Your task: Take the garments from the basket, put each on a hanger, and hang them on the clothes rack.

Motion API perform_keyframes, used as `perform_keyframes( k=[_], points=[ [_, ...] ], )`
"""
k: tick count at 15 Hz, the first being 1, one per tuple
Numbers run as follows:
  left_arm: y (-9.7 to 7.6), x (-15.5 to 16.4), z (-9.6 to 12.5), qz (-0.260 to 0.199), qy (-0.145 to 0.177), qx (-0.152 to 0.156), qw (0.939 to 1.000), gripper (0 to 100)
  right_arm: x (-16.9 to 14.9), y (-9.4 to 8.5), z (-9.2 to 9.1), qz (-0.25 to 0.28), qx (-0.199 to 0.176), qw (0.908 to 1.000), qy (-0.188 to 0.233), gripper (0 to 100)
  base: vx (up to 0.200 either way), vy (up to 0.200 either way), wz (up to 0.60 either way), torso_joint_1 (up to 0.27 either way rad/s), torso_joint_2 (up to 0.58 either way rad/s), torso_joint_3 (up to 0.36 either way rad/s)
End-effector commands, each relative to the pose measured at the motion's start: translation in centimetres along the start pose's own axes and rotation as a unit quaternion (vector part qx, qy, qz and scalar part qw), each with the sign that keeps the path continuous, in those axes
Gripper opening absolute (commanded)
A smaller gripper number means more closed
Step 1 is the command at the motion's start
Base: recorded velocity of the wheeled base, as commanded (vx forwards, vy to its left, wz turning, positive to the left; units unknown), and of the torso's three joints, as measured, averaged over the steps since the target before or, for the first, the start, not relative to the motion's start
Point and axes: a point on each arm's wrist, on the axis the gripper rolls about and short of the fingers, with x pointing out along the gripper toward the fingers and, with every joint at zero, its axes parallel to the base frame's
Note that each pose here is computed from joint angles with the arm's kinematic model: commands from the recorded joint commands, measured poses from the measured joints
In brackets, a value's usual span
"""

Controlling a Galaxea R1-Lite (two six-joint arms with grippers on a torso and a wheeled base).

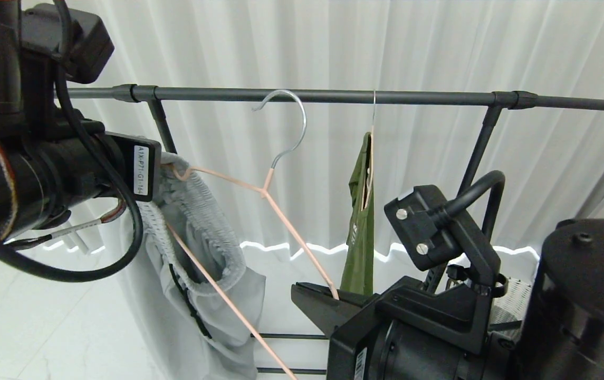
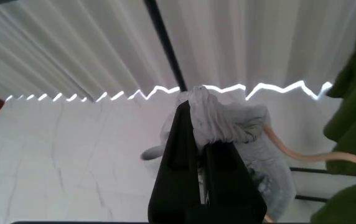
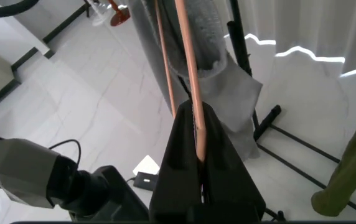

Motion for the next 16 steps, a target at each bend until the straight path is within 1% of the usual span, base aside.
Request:
perform_keyframes(
  k=[1,3,5,7,8,10,12,13,14,15,16],
  points=[
    [-0.8,-1.4,0.1,-0.037,-0.015,0.006,0.9992,0,-0.2,-0.1,-0.1,0.005,-0.005,1.0000,0.005,0,0.000,0.000,0.00,0.000,0.00,0.000],
    [-1.1,-1.9,-0.1,-0.058,-0.018,0.014,0.9981,0,-1.5,-0.7,-0.5,0.021,-0.031,0.9991,0.021,0,0.000,0.000,0.00,0.000,0.00,0.000],
    [-1.6,-2.5,0.0,-0.084,-0.025,0.018,0.9960,0,-2.8,-1.7,-0.6,0.040,-0.050,0.9974,0.034,0,0.000,0.000,0.00,0.000,0.00,0.000],
    [-2.0,-3.5,0.0,-0.135,-0.037,0.024,0.9899,0,-3.4,-2.2,-0.6,0.049,-0.062,0.9962,0.037,0,0.000,0.000,0.00,0.000,0.00,0.000],
    [-2.0,-3.8,0.0,-0.150,-0.041,0.032,0.9873,0,-3.6,-2.4,-0.5,0.048,-0.064,0.9961,0.037,0,0.000,0.000,0.00,0.000,0.00,0.000],
    [-1.8,-4.0,-0.3,-0.169,-0.047,0.054,0.9831,0,-3.5,-2.6,-0.4,0.043,-0.065,0.9963,0.036,0,0.000,0.000,0.00,0.000,0.00,0.000],
    [-1.8,-4.5,-0.3,-0.184,-0.052,0.054,0.9800,0,-3.3,-2.7,-0.3,0.041,-0.070,0.9962,0.032,0,0.000,0.000,0.00,0.000,0.00,0.000],
    [-1.9,-4.9,-0.3,-0.192,-0.056,0.055,0.9783,0,-3.3,-2.7,-0.4,0.048,-0.073,0.9955,0.035,0,0.000,0.000,0.00,0.000,0.00,0.000],
    [-2.1,-5.1,-0.3,-0.200,-0.059,0.056,0.9764,0,-3.4,-2.6,-0.5,0.067,-0.082,0.9934,0.043,0,0.000,0.000,0.00,0.000,0.00,0.000],
    [-2.2,-5.2,-0.3,-0.204,-0.060,0.057,0.9756,0,-3.7,-2.5,-0.6,0.086,-0.097,0.9902,0.051,0,0.000,0.000,0.00,0.000,0.00,0.000],
    [-2.1,-5.0,-0.2,-0.200,-0.058,0.057,0.9763,0,-4.2,-2.8,-0.9,0.094,-0.113,0.9877,0.056,0,0.000,0.000,0.00,0.000,0.00,0.000]
  ],
)
